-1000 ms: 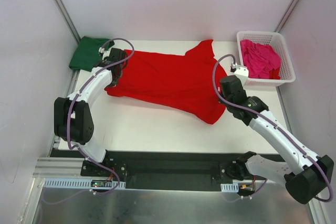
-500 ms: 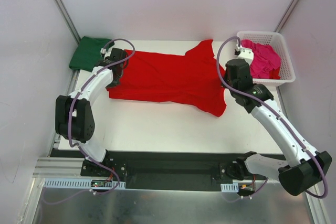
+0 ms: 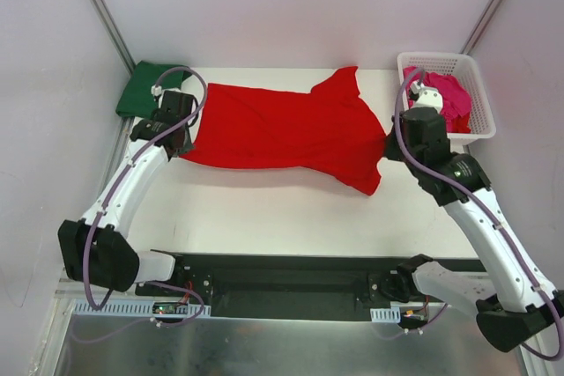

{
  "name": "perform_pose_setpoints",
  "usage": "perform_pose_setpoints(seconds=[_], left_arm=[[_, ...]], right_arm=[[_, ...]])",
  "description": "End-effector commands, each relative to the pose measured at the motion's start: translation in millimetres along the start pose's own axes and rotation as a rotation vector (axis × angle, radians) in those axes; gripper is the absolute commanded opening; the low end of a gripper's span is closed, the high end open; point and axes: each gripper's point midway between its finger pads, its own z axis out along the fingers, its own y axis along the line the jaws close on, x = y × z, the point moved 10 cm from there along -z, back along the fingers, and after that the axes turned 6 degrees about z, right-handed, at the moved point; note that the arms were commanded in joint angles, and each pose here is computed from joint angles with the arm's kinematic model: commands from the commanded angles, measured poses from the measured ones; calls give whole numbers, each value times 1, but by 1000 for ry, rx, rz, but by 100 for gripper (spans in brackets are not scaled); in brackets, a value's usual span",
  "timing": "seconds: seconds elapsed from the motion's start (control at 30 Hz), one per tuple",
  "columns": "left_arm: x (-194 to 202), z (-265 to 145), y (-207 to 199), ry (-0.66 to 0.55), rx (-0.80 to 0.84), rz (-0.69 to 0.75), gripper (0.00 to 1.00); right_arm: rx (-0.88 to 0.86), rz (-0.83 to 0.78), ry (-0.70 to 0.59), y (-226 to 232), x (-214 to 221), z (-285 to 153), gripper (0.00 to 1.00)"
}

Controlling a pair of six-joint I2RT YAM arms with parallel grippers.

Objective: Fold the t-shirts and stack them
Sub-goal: Fold the flattened tshirt in 1/3 of the way

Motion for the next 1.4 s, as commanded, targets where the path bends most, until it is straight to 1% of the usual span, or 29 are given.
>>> perform_pose_setpoints(seconds=[0.0,0.4,0.73,0.93,1.1,1.27,1.37], left_arm=[[12,-13,8,16,15,-19,0],[31,-37,22,7,19,-43,0],[40,-44,30,4,-14,-44,0],[35,-32,23,43,-30,-37,0],[18,-21,17,36,-58,-34,0],[1,-12,12,14,-89,-37,0],[-8,0,7,23,-121,-22,0]], right_arm=[[-16,14,41,-10,2,-27,2],[-19,39,51,-29,11,-62,2],[-20,43,62,-35,14,-71,2],[16,25,35,-33,11,-60,2],[32,3,33,-24,6,-41,2],[8,3,30,-11,1,-21,2],[2,-1,43,-4,-2,-6,2]])
